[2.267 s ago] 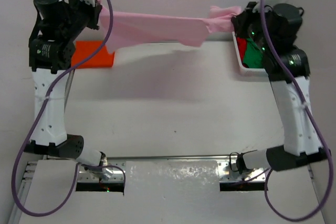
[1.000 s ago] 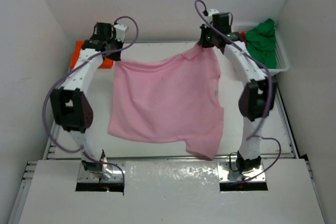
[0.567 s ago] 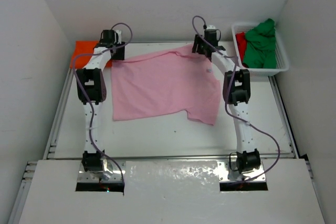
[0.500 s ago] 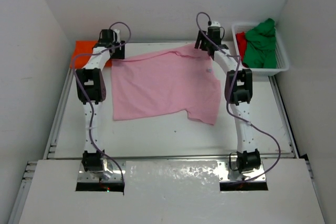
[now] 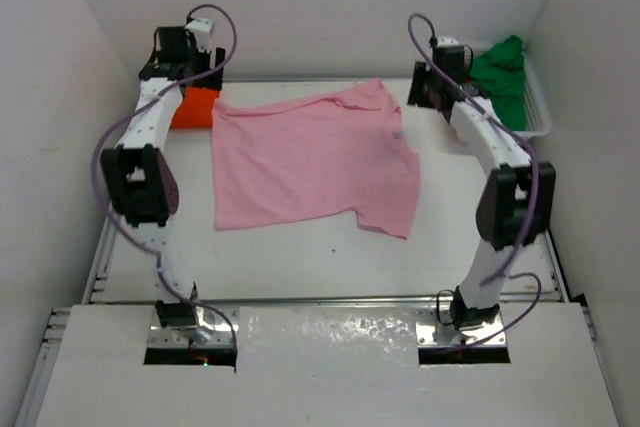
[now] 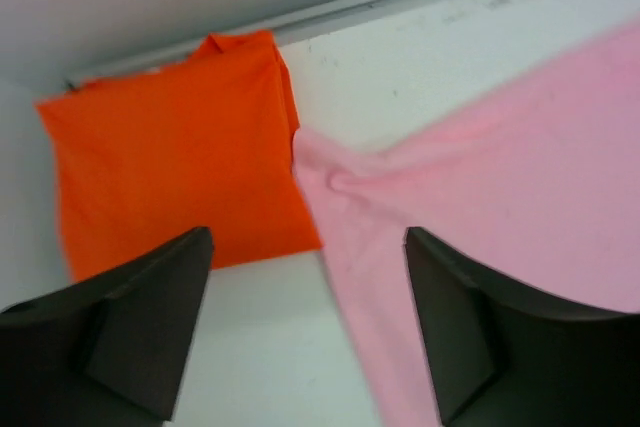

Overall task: Fold and stack the t-shirts
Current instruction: Flatten out the tshirt, then grap the side of the flattened tshirt closest away from the robot with both arms, then fold the flattened tshirt in 1/3 of the way, then grap the side of the flattened tshirt furthest away from the robot with both arms

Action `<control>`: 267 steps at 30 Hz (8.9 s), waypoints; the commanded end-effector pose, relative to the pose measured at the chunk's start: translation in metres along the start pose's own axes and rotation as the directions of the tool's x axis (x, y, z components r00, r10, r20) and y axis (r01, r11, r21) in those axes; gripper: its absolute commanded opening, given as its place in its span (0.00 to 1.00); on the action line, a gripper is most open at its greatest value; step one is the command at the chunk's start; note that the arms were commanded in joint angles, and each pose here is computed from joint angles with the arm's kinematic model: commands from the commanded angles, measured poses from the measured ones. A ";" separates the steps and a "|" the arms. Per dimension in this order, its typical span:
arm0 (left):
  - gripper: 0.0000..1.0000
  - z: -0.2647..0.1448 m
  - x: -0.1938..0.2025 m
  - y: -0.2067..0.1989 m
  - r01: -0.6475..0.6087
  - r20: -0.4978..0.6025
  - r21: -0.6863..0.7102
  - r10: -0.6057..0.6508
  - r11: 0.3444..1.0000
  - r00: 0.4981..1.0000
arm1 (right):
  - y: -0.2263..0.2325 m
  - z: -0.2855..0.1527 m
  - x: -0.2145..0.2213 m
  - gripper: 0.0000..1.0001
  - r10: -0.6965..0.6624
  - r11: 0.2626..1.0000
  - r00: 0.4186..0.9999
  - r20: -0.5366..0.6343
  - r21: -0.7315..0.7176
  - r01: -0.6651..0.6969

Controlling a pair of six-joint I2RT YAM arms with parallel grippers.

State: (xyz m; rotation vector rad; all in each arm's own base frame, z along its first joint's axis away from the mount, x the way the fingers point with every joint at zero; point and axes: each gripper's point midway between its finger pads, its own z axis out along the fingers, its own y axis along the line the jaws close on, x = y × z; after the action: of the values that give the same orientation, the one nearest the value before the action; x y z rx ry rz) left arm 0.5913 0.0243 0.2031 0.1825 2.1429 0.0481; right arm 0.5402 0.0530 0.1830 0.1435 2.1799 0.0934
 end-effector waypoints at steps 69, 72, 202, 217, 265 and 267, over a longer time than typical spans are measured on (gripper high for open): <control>0.00 -0.233 0.337 -0.106 -0.510 -0.236 0.700 0.836 0.500 0.496 | 0.003 -0.216 0.345 0.00 0.038 0.993 0.767 -0.640 -0.058 -0.098; 0.00 -0.243 0.335 -0.108 -0.484 -0.246 0.710 0.824 0.512 0.511 | 0.001 -0.228 0.345 0.00 0.042 0.994 0.761 -0.647 -0.051 -0.098; 0.52 -0.116 0.291 -0.048 0.185 -0.585 0.291 0.022 0.939 0.811 | -0.041 -0.078 0.291 0.44 0.193 0.973 0.747 -0.636 0.029 -0.227; 0.00 -0.144 0.324 -0.063 0.199 -0.639 0.341 0.071 0.919 0.766 | -0.047 -0.100 0.303 0.00 0.199 0.976 0.741 -0.642 0.058 -0.212; 0.68 -0.004 0.155 -0.025 0.141 -0.398 0.255 -0.029 0.957 0.917 | 0.029 -0.010 0.170 0.50 0.005 0.982 0.883 -0.470 -0.165 -0.094; 0.68 0.002 0.165 -0.029 0.161 -0.414 0.269 -0.037 0.950 0.909 | 0.021 -0.001 0.178 0.53 -0.003 0.989 0.878 -0.479 -0.132 -0.068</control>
State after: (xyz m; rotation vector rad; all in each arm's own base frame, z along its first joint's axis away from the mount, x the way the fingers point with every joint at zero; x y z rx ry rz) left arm 0.4767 0.0208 0.0410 0.2825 2.6718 -0.3204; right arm 0.4213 0.1082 0.0393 0.0892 2.6926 0.4183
